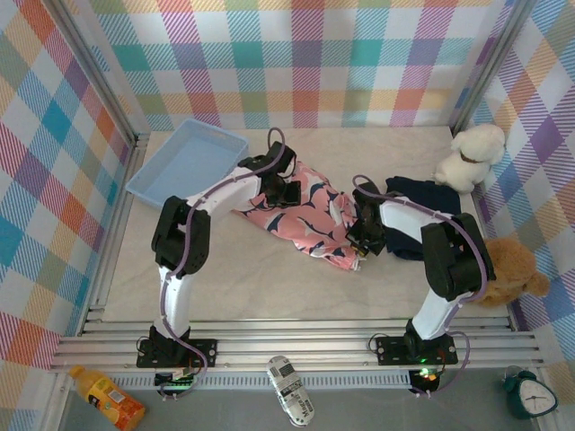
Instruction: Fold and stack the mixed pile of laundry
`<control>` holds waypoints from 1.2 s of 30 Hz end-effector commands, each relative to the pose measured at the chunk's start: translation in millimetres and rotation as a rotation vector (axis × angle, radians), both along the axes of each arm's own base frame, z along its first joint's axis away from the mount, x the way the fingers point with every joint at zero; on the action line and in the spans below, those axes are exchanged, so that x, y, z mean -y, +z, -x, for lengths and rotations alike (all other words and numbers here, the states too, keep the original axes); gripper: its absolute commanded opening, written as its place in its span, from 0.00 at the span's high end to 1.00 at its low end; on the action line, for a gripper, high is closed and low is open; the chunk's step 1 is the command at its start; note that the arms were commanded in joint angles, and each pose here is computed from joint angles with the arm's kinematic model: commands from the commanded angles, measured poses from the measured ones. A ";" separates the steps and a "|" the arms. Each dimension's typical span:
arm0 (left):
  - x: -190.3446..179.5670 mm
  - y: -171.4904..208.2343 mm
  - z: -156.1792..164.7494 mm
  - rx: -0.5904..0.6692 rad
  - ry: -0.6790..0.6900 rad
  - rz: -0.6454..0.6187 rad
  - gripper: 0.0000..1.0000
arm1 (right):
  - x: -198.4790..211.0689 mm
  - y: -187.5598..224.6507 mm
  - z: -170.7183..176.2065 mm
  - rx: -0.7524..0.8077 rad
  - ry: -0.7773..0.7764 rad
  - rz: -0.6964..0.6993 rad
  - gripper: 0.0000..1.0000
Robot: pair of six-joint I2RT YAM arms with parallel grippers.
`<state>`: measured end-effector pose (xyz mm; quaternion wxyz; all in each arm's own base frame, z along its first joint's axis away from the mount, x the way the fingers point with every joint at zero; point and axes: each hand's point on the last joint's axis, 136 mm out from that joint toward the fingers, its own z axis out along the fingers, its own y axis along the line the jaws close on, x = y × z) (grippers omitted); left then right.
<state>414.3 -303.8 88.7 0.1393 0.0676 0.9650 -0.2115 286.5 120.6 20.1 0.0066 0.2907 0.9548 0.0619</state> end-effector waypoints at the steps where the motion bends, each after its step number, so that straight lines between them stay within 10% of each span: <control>1: 7.0 -26.5 16.7 -0.057 -0.124 -0.022 0.91 | 25.3 6.4 -3.1 0.006 0.177 0.137 1.00; 12: 49.6 -74.7 67.3 -0.222 -0.214 -0.068 0.90 | 71.6 77.3 -42.6 0.083 0.454 0.342 1.00; 24: 138.8 -47.3 65.7 -0.244 -0.208 0.088 0.90 | -8.8 164.6 -84.9 0.313 0.463 -0.039 1.00; 31: 57.9 27.1 29.8 -0.166 0.003 0.044 0.70 | 8.2 144.5 -76.2 0.231 0.517 0.069 1.00; 36: -29.2 37.3 39.2 -0.161 0.134 0.026 0.75 | 22.5 143.4 -71.6 0.200 0.550 0.147 1.00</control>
